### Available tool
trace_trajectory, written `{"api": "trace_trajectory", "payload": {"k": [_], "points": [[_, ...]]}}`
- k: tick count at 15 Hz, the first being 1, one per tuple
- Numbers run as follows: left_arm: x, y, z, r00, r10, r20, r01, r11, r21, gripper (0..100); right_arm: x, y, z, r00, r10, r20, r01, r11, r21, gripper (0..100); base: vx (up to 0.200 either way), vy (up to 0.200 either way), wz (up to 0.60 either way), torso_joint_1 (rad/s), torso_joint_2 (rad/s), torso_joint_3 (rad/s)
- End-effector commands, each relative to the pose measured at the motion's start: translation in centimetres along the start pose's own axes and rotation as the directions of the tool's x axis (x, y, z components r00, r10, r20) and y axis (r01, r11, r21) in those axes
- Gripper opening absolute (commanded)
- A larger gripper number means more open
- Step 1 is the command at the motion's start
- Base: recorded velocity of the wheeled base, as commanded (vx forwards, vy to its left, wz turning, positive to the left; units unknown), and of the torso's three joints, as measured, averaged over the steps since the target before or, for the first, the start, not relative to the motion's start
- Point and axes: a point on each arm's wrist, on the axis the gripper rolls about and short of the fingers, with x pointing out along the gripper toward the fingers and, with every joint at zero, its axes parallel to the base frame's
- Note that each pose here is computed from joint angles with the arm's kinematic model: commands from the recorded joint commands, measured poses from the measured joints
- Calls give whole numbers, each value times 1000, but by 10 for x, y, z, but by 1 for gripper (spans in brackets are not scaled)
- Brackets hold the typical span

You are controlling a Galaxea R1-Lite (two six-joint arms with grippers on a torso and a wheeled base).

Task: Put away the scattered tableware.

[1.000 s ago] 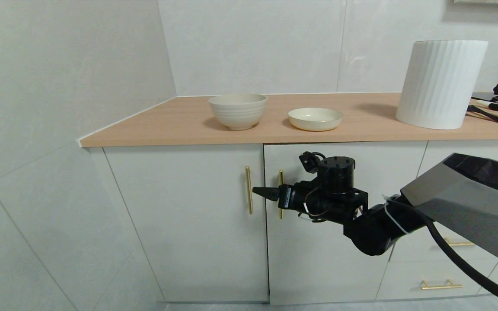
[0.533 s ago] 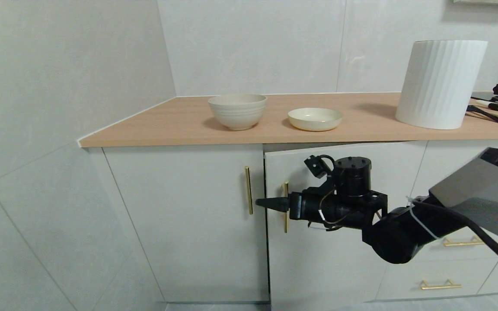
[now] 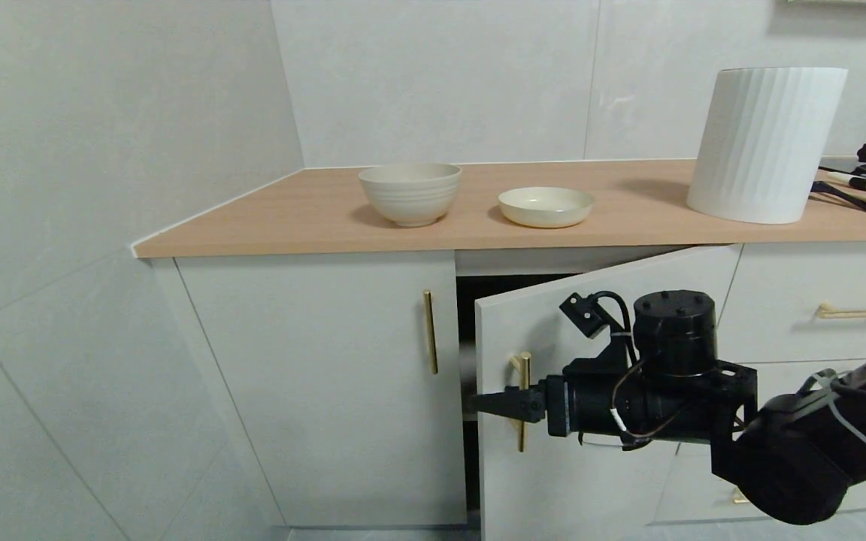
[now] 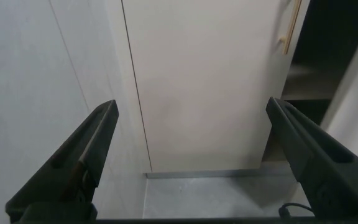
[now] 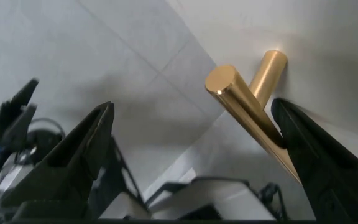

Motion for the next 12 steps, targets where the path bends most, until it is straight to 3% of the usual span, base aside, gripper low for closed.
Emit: {"api": "trace_trajectory", "payload": {"k": [1,5,6,8,10,12], "points": [[0,0,0,1000,0,0,0,1000,0,100,-14,19,-4,999,39,-7,-39,999,-14,100,0,0,0,0,0,0],[0,0,2,1000,4,7,-5,999,38,100,-23,20,-13,999,26,-25,-26,1000,2,100,0,0,0,0,0,0],[-5,0,18,998,-14,53,12,999,40,100,-27,24,-14,999,33,-23,-33,999,0,100,0,0,0,0,0,0],[-7,-1,76,990,-125,64,123,992,36,100,-26,28,-15,999,45,-29,-45,999,-7,100,0,0,0,0,0,0],[20,-3,139,970,-242,3,242,970,17,100,-25,30,-18,998,50,-40,-51,999,-6,100,0,0,0,0,0,0],[58,-5,175,951,-303,-59,301,953,-30,100,-25,31,-21,998,49,-47,-49,999,-4,100,0,0,0,0,0,0]]}}
